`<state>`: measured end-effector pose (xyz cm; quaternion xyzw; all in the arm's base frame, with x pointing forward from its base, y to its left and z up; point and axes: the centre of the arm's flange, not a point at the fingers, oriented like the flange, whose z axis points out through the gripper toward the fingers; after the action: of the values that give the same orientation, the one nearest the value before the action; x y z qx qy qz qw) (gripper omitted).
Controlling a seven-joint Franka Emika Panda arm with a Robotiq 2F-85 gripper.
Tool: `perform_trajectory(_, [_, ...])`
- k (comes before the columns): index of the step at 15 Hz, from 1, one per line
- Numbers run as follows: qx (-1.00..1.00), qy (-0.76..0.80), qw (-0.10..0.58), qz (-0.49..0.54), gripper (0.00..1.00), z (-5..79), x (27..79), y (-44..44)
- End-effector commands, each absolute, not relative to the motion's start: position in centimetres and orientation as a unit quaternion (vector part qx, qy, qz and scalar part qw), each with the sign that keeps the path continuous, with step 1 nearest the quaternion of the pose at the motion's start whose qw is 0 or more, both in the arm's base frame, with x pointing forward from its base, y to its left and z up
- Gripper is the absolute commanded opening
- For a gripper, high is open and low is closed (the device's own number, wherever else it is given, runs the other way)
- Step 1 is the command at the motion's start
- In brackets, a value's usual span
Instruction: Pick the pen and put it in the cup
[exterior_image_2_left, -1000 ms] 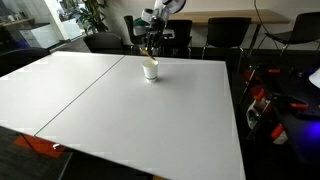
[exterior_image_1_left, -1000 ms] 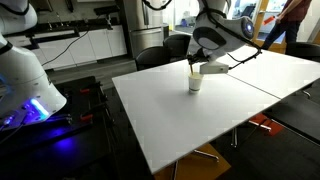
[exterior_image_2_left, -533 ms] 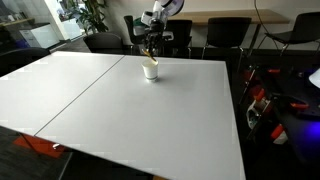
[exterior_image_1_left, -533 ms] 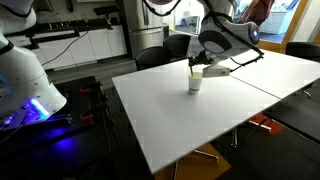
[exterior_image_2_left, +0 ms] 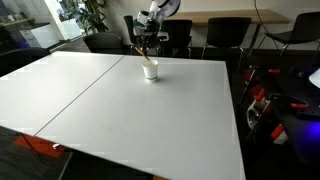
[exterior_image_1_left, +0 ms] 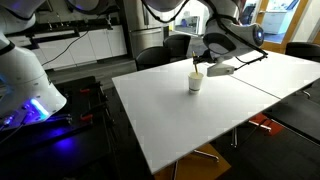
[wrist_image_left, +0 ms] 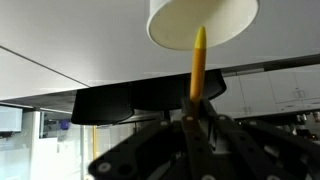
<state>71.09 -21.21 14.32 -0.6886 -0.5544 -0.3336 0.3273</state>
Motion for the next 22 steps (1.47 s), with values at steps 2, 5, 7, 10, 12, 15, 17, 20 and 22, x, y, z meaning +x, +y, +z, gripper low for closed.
perform_trajectory(2, [-0.687,-0.552,0.329,-0.34,0.03,13.9,73.9,-21.6])
perform_trajectory(5, [-0.689,-0.55,0.328,-0.34,0.03,13.3,74.0,-21.5])
perform_trajectory(7, [-0.69,-0.548,0.33,-0.338,0.03,12.8,73.8,-21.6])
perform_trajectory(10, [-0.691,-0.545,0.333,-0.337,0.03,12.3,73.1,-21.7])
perform_trajectory(12, [-0.693,-0.543,0.335,-0.334,0.03,12.0,72.6,-21.8])
perform_trajectory(15, [-0.698,-0.539,0.338,-0.33,0.04,11.8,72.1,-22.0])
perform_trajectory(17, [-0.703,-0.533,0.339,-0.328,0.37,11.8,71.9,-22.1])
perform_trajectory(20, [-0.708,-0.525,0.341,-0.328,0.58,12.1,71.5,-22.2])
perform_trajectory(22, [-0.707,-0.526,0.338,-0.33,0.73,12.7,70.9,-22.1])
